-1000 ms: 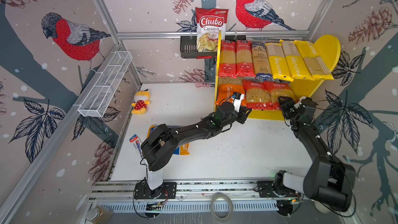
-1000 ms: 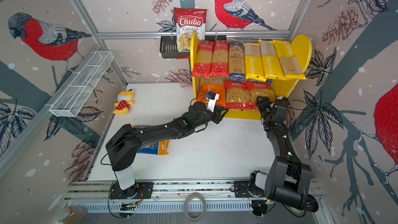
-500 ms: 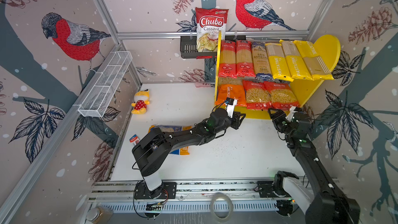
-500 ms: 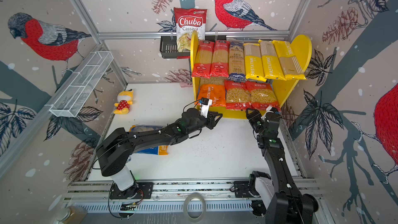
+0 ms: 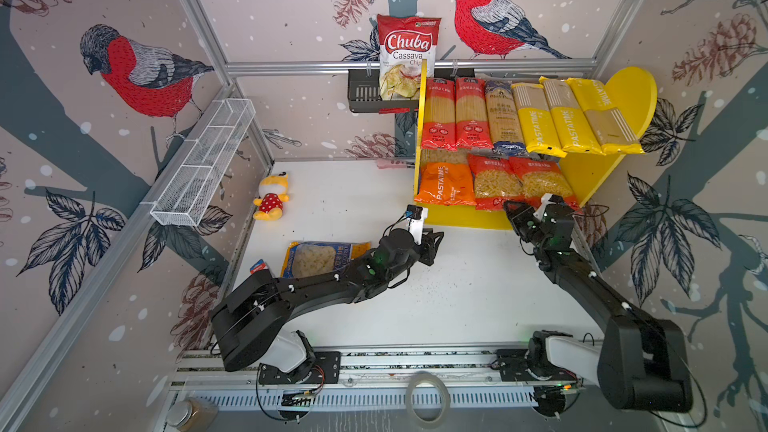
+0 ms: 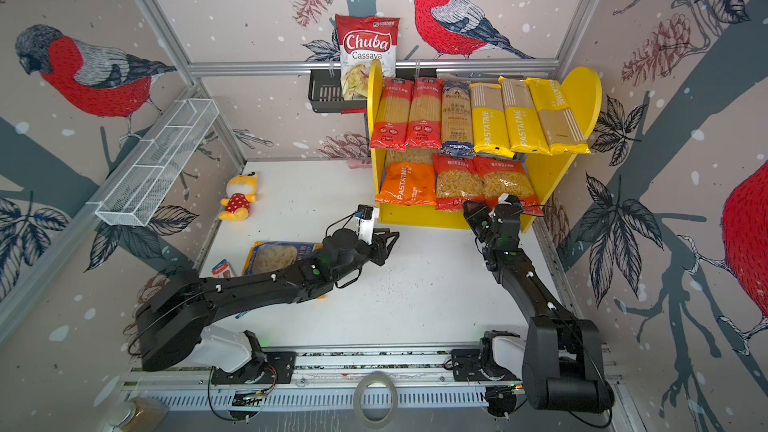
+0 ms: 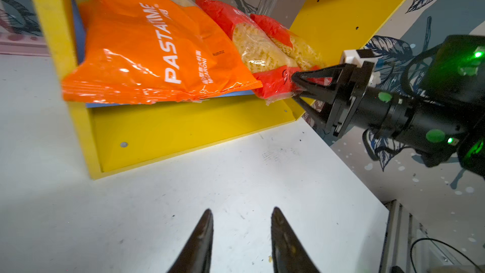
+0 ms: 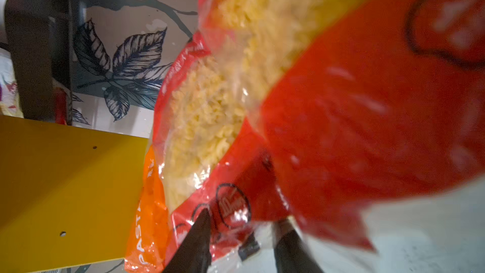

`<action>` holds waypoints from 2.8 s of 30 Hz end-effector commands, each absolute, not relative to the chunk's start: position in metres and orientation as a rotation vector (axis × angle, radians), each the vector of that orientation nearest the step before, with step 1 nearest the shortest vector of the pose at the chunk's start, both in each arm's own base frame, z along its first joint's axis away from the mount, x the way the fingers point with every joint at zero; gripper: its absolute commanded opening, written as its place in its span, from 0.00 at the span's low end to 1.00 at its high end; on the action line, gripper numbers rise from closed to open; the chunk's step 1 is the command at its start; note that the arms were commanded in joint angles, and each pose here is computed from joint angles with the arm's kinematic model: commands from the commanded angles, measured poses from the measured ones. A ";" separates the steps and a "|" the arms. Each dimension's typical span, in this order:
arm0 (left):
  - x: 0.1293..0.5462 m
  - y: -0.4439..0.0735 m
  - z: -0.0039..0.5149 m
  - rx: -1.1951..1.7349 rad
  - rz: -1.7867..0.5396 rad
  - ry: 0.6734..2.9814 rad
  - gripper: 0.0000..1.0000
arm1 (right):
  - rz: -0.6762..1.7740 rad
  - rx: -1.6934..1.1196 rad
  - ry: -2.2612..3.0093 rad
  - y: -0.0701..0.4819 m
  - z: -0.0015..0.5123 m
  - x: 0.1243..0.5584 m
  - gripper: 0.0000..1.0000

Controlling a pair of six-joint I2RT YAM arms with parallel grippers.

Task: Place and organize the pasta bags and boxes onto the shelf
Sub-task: 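Open both grippers and withdraw them from the shelf, then move the left and right grippers to the blue-and-yellow orecchiette bag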

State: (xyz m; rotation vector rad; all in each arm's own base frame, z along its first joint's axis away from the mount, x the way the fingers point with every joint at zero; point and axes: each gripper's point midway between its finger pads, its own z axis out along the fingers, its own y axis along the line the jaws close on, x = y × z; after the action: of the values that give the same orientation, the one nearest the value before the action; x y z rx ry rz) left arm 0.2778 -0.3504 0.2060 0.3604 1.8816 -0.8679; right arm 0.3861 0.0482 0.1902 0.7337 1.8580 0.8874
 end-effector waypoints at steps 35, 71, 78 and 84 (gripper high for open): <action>0.291 -0.301 0.194 0.264 -0.752 1.890 0.38 | 0.869 0.853 1.797 -0.032 0.211 0.379 0.44; 0.300 -0.095 0.175 -0.255 -0.278 2.022 0.79 | 0.950 0.085 2.314 0.301 0.123 0.231 0.59; 0.295 -0.072 0.179 -0.310 -0.215 2.045 0.79 | 1.157 -0.135 2.409 0.410 0.105 0.216 0.54; 0.290 -0.070 0.180 -0.305 -0.215 2.051 0.79 | 1.259 -0.197 2.472 0.466 0.084 0.211 0.51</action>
State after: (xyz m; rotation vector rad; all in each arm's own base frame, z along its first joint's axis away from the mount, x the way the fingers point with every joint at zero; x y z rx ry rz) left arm 0.2927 -0.0720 0.1812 -0.3169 2.0346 -0.2290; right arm 0.2182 0.4389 0.0731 -0.1520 2.4935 1.1273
